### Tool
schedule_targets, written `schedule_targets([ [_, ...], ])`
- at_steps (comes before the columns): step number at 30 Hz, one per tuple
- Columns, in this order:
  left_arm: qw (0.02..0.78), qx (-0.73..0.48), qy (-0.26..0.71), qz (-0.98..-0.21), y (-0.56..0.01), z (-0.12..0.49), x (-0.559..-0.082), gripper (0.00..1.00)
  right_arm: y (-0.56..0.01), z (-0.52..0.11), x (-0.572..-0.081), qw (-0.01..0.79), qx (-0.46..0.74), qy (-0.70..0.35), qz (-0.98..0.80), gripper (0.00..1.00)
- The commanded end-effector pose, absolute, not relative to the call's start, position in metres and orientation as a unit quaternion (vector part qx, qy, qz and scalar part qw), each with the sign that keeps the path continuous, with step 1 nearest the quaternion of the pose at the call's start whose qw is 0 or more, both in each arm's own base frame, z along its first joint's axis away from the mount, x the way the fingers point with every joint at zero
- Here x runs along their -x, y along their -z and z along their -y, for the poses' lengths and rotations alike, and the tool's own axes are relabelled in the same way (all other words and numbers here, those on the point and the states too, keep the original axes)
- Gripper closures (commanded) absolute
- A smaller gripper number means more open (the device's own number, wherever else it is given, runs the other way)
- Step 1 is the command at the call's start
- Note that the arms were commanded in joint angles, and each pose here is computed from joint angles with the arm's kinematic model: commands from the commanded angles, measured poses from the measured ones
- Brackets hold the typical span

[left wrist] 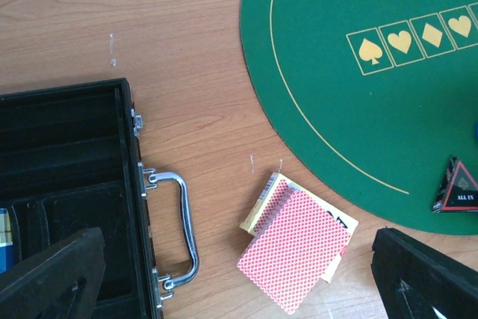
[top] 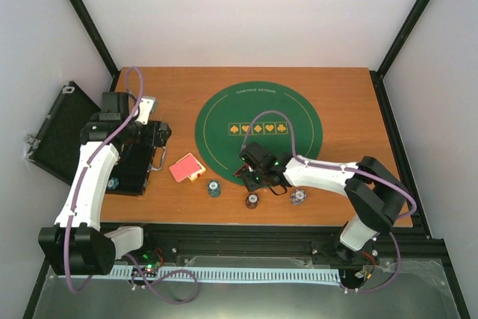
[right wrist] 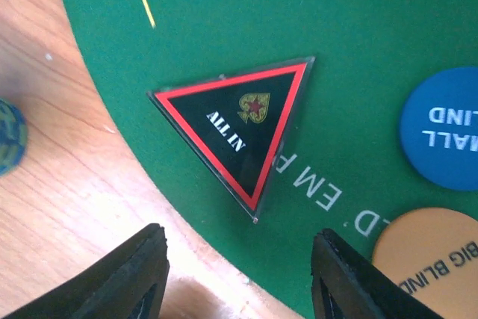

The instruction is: Distribute texas hold em gaming equipment

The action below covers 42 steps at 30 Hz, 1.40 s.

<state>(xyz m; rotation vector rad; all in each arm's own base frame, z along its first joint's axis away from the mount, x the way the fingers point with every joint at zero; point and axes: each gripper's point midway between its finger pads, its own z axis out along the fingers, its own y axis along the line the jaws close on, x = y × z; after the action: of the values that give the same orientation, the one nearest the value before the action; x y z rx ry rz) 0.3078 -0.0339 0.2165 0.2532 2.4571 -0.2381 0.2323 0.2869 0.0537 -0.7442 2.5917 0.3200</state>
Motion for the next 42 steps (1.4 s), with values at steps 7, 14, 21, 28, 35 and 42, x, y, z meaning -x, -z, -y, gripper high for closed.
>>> schedule_targets([
  [7,0.33,-0.09,0.107,-0.933,-0.238,0.037,-0.308,0.0,-0.022,-0.299,-0.242,0.19,0.284,-0.085,-0.936,0.49],
  [14,0.335,-0.1,0.128,-0.928,-0.241,0.045,-0.306,0.0,-0.014,-0.304,-0.248,0.188,0.289,-0.075,-0.936,0.54],
  [21,0.336,-0.103,0.106,-0.93,-0.241,0.038,-0.304,0.0,-0.019,-0.313,-0.26,0.199,0.289,-0.073,-0.934,0.59],
  [28,0.315,-0.148,0.077,-0.934,-0.24,0.034,-0.292,0.0,-0.02,-0.329,-0.28,0.208,0.293,-0.072,-0.93,0.63],
  [35,0.264,-0.157,0.078,-0.948,-0.234,0.032,-0.288,0.0,-0.016,-0.351,-0.316,0.219,0.298,-0.059,-0.927,0.66],
  [42,0.256,-0.124,0.11,-0.952,-0.23,0.039,-0.289,0.0,-0.02,-0.377,-0.359,0.23,0.279,-0.075,-0.929,0.63],
])
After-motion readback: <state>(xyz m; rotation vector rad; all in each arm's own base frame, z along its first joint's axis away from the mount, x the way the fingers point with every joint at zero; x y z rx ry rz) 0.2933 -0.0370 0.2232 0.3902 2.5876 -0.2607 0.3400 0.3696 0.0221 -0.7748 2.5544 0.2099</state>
